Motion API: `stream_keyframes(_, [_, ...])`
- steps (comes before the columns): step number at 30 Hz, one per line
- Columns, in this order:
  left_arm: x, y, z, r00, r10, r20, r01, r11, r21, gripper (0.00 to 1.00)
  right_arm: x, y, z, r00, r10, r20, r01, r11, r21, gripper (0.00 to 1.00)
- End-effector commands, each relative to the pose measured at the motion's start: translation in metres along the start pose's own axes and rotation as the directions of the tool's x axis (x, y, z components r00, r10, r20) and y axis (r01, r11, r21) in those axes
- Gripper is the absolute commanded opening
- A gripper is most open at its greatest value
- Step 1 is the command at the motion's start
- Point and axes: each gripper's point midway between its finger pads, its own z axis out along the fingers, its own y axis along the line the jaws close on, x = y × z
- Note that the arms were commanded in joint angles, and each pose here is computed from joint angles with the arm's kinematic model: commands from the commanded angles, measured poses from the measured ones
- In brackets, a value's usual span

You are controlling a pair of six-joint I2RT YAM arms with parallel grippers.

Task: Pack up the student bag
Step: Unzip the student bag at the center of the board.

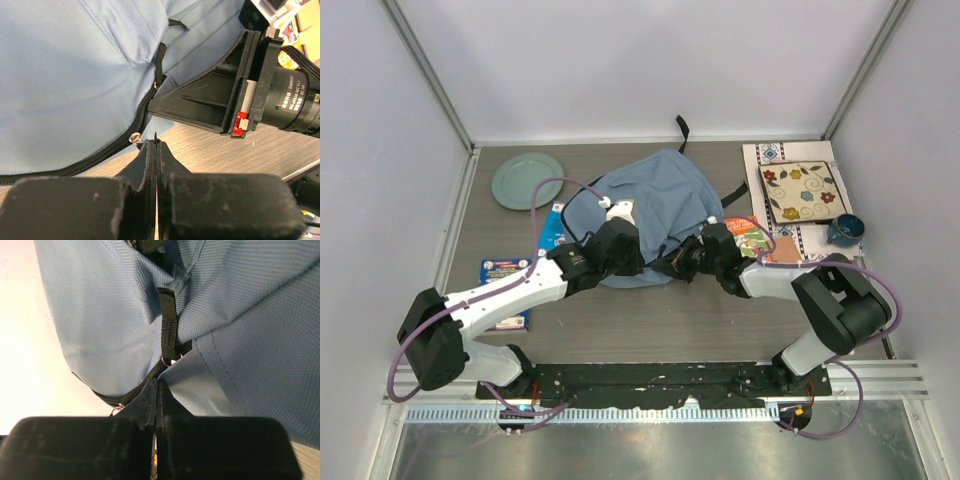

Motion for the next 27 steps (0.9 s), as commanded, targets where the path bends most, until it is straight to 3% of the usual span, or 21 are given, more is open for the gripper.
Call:
stream_keyframes(1, [-0.038,-0.009,-0.025,0.992,-0.012,0.127,0.012,1.000,-0.003,0.00,-0.019,0.021,-0.006,0.988,-0.120,0.099,0.121,0.993,0.000,0.01])
stream_keyframes(9, [-0.037,0.064,-0.049,0.987,0.025,0.156,0.021,0.957,-0.289,0.00,-0.073,0.031,-0.035,0.931,-0.266,0.251,0.247,0.963,0.108,0.01])
stream_keyframes(16, [-0.039,0.117,-0.067,0.975,-0.032,0.219,0.122,0.904,-0.409,0.00,-0.089,0.018,-0.042,0.906,-0.341,0.250,0.300,0.935,0.191,0.01])
stream_keyframes(21, [-0.042,0.121,-0.075,0.970,-0.032,0.243,0.129,0.910,-0.394,0.00,-0.106,0.019,-0.045,0.873,-0.411,0.261,0.352,0.903,0.245,0.01])
stream_keyframes(27, [-0.039,0.090,-0.064,0.977,-0.044,0.208,0.092,0.970,-0.227,0.00,-0.131,0.044,-0.050,0.820,-0.490,0.295,0.431,0.869,0.244,0.01])
